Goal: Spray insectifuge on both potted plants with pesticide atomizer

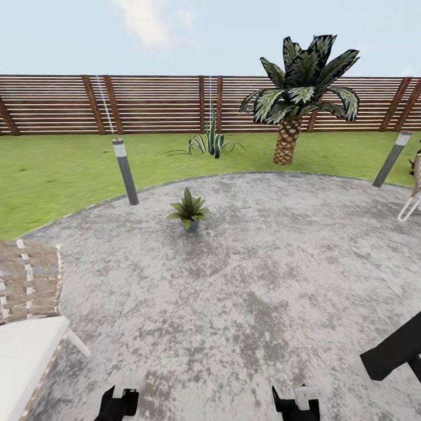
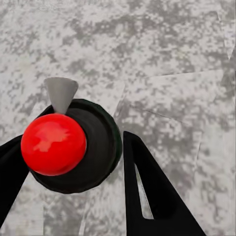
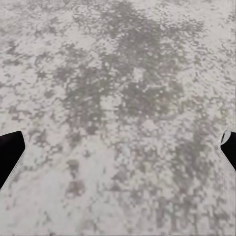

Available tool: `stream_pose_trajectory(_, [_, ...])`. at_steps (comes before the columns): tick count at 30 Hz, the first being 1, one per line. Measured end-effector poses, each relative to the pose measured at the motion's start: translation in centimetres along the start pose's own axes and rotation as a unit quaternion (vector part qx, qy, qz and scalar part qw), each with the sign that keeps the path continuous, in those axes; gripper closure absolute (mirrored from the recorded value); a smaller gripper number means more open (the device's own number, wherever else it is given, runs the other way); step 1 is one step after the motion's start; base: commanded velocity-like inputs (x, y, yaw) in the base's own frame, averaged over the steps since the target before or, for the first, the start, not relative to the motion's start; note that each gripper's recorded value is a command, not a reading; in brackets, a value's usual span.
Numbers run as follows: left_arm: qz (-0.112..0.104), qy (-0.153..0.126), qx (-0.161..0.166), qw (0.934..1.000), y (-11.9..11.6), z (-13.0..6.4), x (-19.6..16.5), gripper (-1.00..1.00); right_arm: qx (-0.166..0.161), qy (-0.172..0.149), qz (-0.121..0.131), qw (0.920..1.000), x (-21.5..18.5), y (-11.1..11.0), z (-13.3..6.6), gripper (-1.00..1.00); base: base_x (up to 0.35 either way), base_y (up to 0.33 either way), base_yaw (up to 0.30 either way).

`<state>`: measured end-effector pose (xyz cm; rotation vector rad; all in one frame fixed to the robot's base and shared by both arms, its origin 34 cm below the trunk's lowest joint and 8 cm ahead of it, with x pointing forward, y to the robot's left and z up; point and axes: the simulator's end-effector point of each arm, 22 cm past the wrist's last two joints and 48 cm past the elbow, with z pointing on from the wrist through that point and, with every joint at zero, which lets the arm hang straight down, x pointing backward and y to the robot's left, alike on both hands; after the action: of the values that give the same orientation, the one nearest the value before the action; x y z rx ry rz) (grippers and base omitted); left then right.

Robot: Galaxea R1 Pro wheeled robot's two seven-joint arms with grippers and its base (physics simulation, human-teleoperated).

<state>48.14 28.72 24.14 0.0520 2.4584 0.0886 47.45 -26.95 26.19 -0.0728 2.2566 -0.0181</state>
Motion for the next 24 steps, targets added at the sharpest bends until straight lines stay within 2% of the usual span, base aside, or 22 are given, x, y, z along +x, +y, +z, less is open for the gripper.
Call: stream_pose_trajectory(24, [0.000,0.000,0.000,1.0000,0.01,0.00,0.00,1.00,0.000,0.001,-0.001,1.0000,0.07,-0.07,-0.03,-1.00,0.337,0.000,0.000])
